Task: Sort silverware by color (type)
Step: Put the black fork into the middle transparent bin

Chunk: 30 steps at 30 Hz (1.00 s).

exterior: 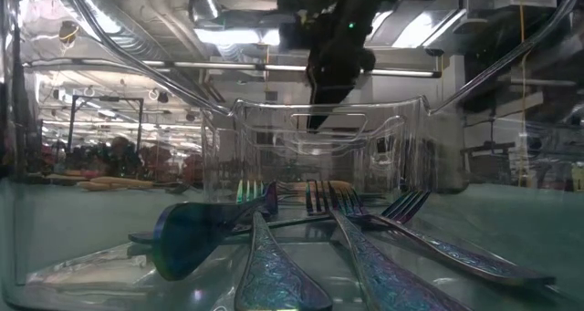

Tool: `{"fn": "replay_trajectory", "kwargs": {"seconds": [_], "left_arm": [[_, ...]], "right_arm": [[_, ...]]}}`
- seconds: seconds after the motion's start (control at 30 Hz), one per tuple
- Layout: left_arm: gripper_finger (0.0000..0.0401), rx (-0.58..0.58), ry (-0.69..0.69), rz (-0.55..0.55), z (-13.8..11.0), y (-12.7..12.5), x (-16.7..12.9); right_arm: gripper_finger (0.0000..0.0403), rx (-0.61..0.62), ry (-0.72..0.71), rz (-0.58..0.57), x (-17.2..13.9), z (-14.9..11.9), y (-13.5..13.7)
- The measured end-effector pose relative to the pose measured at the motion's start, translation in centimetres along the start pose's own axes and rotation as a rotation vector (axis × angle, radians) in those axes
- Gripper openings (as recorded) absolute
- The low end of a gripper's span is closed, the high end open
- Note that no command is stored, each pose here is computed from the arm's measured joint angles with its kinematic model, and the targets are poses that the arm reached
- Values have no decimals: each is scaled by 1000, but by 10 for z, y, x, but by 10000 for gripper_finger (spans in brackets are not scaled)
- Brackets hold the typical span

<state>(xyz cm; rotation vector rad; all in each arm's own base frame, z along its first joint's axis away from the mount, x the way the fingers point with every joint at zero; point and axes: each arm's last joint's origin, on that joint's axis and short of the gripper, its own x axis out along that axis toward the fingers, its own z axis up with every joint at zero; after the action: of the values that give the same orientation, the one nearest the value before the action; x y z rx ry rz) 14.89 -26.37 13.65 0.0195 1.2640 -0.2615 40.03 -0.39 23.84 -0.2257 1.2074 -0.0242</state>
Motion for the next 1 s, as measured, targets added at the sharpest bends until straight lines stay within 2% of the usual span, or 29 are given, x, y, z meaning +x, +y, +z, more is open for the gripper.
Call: {"fn": "replay_trajectory", "kwargs": {"seconds": [0.23,0.33,0.87,1.0], "left_arm": [[13,-5,-77,75,2,3,1],[6,-46,-111,110,4,6,1],[2,-437,-328,240,32,32,3],[1,-591,-405,261,37,39,3]], "right_arm": [[73,7,-50,-8,-34,-4,-4],[73,10,-69,-12,-50,-8,-6],[73,25,-170,-38,-129,-36,-13],[73,29,-199,-43,-148,-46,-14]]}}
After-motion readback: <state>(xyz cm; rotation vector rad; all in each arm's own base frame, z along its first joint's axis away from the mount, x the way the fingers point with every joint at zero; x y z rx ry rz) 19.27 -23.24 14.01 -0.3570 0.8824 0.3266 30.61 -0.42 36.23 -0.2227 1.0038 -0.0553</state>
